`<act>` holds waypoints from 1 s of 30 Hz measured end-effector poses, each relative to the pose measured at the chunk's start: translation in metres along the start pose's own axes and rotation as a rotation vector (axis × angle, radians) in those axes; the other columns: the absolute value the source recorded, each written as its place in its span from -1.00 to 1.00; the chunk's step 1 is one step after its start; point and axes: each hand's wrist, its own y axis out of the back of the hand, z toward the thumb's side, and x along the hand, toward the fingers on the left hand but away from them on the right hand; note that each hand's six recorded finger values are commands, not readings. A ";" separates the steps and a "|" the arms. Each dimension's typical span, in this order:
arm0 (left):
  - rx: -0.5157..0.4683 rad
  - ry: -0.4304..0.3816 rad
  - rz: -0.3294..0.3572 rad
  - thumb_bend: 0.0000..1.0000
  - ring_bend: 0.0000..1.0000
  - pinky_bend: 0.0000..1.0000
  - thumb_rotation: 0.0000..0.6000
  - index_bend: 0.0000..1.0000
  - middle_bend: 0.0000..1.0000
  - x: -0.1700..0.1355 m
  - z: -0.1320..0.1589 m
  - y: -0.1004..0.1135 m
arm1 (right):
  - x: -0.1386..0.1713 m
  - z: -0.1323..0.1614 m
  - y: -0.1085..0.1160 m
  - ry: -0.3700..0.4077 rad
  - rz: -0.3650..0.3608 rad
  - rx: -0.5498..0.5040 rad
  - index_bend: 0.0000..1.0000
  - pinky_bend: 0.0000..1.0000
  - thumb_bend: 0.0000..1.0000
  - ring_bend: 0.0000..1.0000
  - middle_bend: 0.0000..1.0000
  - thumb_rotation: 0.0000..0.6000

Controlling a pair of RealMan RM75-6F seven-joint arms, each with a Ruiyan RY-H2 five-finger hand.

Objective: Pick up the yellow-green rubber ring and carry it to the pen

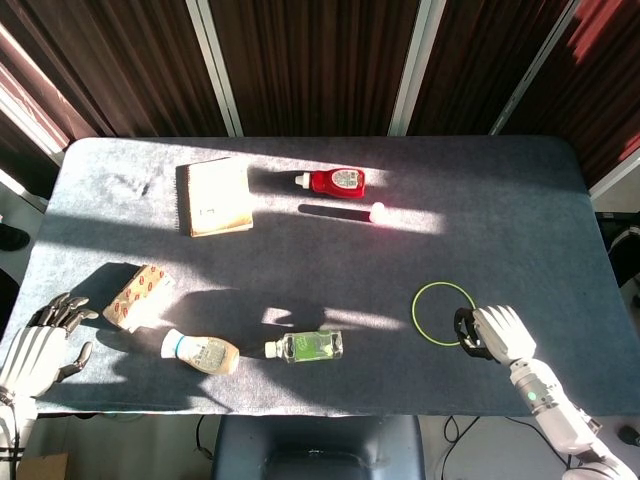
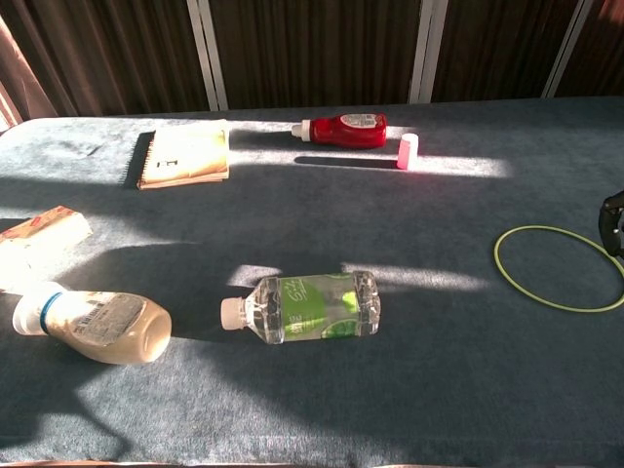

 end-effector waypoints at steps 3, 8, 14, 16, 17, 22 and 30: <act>-0.002 -0.002 0.001 -0.18 -0.84 -0.55 1.00 -0.34 -0.63 0.000 0.000 0.001 | -0.003 -0.002 -0.008 -0.006 0.031 0.013 0.35 0.97 0.14 1.00 0.74 1.00; -0.001 -0.008 -0.004 -0.18 -0.84 -0.55 1.00 -0.34 -0.63 0.000 0.001 0.000 | -0.004 -0.003 -0.018 -0.015 0.061 0.042 0.29 0.97 0.05 1.00 0.74 1.00; -0.006 -0.011 0.000 -0.18 -0.84 -0.55 1.00 -0.34 -0.62 0.001 0.001 0.000 | -0.005 -0.005 -0.022 -0.028 0.066 0.052 0.27 0.97 -0.16 1.00 0.74 1.00; -0.005 -0.011 -0.002 -0.18 -0.84 -0.55 1.00 -0.34 -0.62 0.001 0.001 0.000 | -0.006 -0.006 -0.023 -0.036 0.067 0.051 0.27 0.97 -0.20 1.00 0.74 1.00; -0.005 -0.010 -0.002 -0.18 -0.83 -0.55 1.00 -0.34 -0.62 0.001 0.001 0.000 | -0.007 -0.007 -0.024 -0.039 0.067 0.049 0.27 0.97 -0.20 1.00 0.74 1.00; -0.011 -0.007 0.002 -0.18 -0.83 -0.55 1.00 -0.34 -0.62 0.001 0.000 0.001 | -0.013 -0.012 -0.029 -0.057 0.073 0.050 0.28 0.97 -0.20 1.00 0.74 1.00; -0.020 -0.001 0.008 -0.18 -0.83 -0.55 1.00 -0.34 -0.61 0.001 -0.002 0.003 | -0.025 -0.020 -0.044 -0.082 0.119 0.029 0.30 0.97 -0.20 1.00 0.74 1.00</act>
